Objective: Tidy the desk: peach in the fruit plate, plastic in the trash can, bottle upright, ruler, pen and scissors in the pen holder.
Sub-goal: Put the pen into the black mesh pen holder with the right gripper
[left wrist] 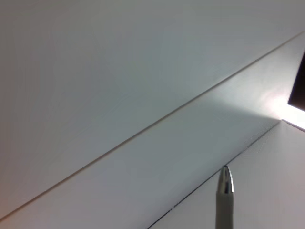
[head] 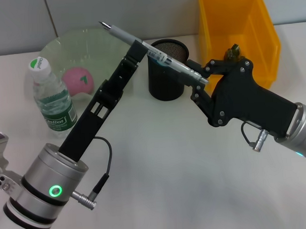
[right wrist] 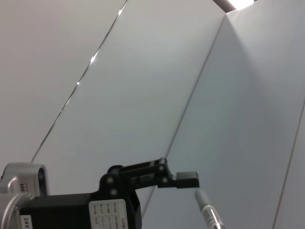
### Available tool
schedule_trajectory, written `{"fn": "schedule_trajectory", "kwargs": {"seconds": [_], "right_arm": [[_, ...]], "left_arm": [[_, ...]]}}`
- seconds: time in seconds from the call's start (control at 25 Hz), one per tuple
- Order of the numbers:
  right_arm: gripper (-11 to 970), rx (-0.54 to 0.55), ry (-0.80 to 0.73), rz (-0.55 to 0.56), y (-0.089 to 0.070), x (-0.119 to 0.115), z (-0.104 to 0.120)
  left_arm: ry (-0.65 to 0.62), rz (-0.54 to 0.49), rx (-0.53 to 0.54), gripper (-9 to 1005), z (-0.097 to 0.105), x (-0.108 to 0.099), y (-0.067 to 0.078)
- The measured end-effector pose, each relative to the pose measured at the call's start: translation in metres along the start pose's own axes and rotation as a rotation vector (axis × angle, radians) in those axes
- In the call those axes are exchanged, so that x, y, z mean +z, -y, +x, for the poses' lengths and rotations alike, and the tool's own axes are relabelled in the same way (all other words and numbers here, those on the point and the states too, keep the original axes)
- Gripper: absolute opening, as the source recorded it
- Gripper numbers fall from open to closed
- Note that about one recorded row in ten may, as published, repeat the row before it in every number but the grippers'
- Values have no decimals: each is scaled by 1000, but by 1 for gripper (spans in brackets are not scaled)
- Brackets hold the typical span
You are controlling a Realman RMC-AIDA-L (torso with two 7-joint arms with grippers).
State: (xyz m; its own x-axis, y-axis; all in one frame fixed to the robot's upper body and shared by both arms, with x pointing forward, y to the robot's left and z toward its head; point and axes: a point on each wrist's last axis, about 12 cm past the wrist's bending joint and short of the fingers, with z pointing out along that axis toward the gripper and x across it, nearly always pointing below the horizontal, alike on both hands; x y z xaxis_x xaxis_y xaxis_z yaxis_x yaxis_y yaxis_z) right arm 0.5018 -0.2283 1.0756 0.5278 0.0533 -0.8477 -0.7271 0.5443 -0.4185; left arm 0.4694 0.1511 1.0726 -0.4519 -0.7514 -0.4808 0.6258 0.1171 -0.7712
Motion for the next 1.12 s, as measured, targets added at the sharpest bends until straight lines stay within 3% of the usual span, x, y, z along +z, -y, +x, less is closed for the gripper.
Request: {"fn": "schedule_trajectory", "kwargs": {"seconds": [0.32, 0.48, 0.52, 0.56, 0.6, 0.68, 0.76, 0.96, 1.12], "right_arm": [[131, 23, 36, 129, 6, -17, -7], [131, 133, 69, 258, 20, -34, -14], [131, 207, 81, 299, 31, -42, -17], [131, 207, 81, 299, 31, -42, -17], [131, 294, 72, 303, 45, -49, -20], [131, 335, 59, 297, 53, -50, -21], [131, 419, 20, 276, 67, -51, -23], [132, 588, -164, 181, 107, -41, -32], [132, 677, -308, 92, 135, -27, -46]], "left_arm": [[-30, 17, 154, 817, 0, -12, -1], [-153, 88, 387, 828, 1, -23, -5], [-215, 138, 481, 826, 0, -28, -6], [-243, 160, 518, 824, -1, -30, -7], [-274, 180, 557, 823, -3, -33, -9], [-290, 187, 574, 819, -4, -34, -11], [-381, 166, 647, 815, -17, -43, -24], [-450, 127, 697, 821, -30, -50, -35], [-453, 122, 701, 823, -32, -51, -36]]}}
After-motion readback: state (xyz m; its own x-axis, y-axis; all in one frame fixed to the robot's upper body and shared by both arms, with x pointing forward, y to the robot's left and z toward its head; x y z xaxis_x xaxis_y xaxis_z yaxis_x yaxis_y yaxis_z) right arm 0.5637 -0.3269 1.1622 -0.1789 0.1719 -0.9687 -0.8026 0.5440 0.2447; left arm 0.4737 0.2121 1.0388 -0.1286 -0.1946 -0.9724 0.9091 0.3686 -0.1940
